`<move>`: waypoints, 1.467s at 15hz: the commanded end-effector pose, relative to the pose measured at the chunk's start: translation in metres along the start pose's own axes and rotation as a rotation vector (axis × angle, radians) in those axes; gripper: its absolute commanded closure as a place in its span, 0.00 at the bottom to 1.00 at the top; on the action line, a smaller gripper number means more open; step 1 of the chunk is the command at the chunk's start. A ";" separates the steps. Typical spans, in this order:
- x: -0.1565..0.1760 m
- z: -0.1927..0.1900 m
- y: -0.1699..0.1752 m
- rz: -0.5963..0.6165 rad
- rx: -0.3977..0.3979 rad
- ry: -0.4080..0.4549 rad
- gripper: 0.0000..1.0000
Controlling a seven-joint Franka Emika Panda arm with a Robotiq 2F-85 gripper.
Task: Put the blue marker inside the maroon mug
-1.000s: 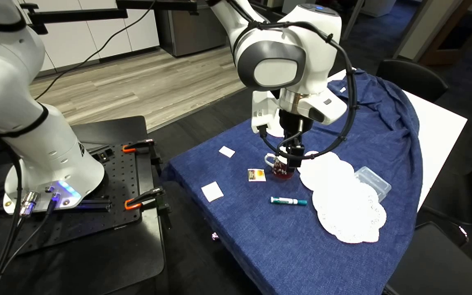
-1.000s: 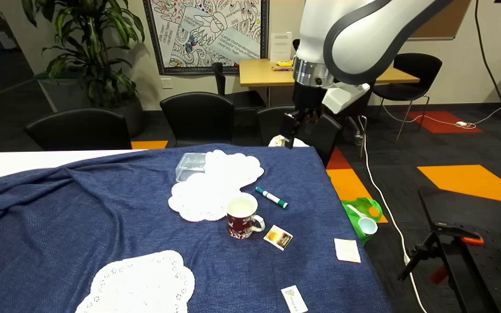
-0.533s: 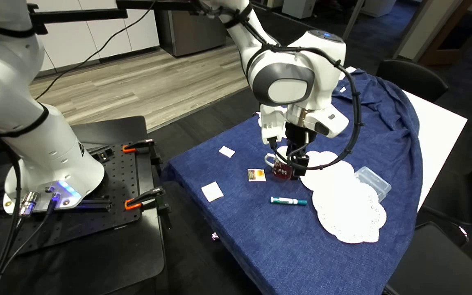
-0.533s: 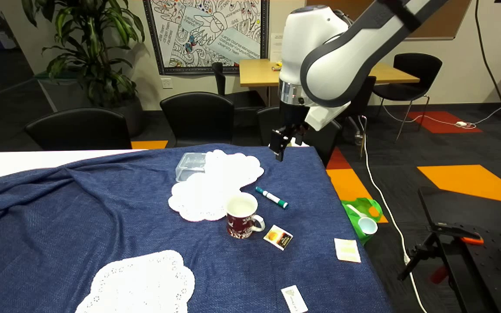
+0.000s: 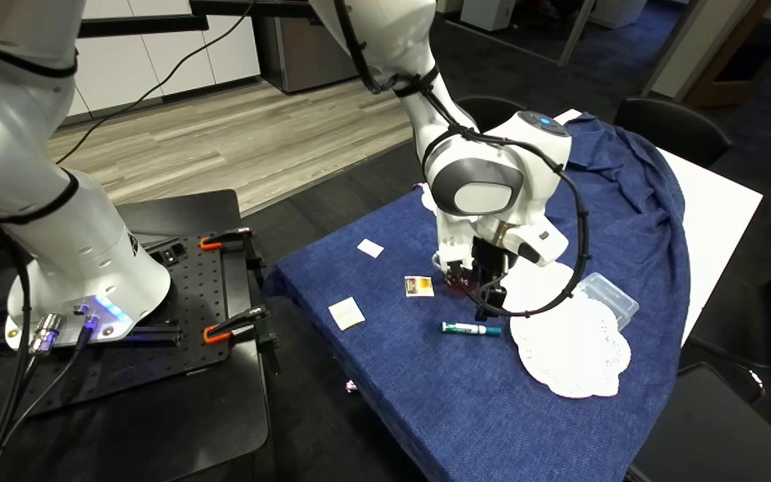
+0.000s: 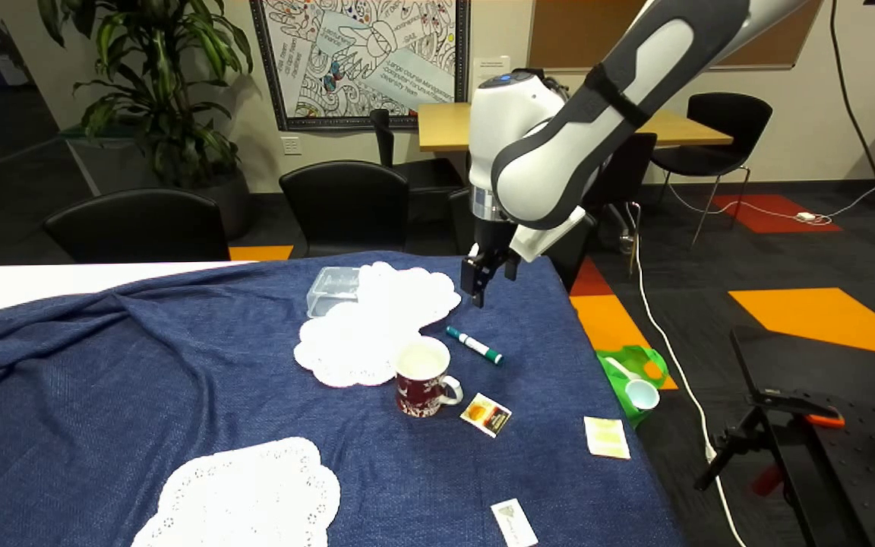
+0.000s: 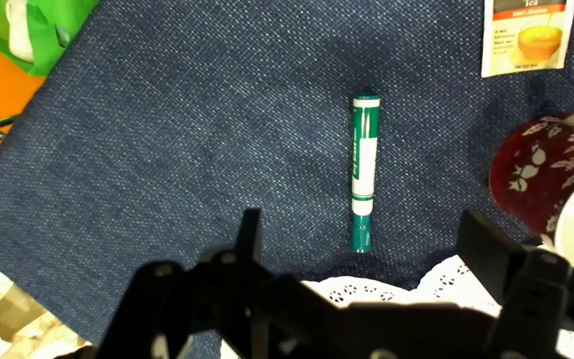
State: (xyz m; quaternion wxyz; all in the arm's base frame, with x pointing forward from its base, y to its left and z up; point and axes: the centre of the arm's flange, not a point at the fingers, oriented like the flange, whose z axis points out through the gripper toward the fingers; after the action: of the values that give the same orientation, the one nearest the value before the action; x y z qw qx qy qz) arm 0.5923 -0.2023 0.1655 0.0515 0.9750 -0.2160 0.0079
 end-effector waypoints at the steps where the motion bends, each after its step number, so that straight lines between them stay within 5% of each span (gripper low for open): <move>1: 0.022 0.025 0.002 -0.026 0.031 -0.046 0.00; 15: 0.034 0.091 -0.004 -0.084 0.001 -0.111 0.02; 22: 0.035 0.103 -0.008 -0.091 -0.011 -0.135 0.39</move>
State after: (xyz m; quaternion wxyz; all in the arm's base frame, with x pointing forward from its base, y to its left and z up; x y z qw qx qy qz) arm 0.6169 -0.2186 0.0651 0.0453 0.9802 -0.1861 -0.0495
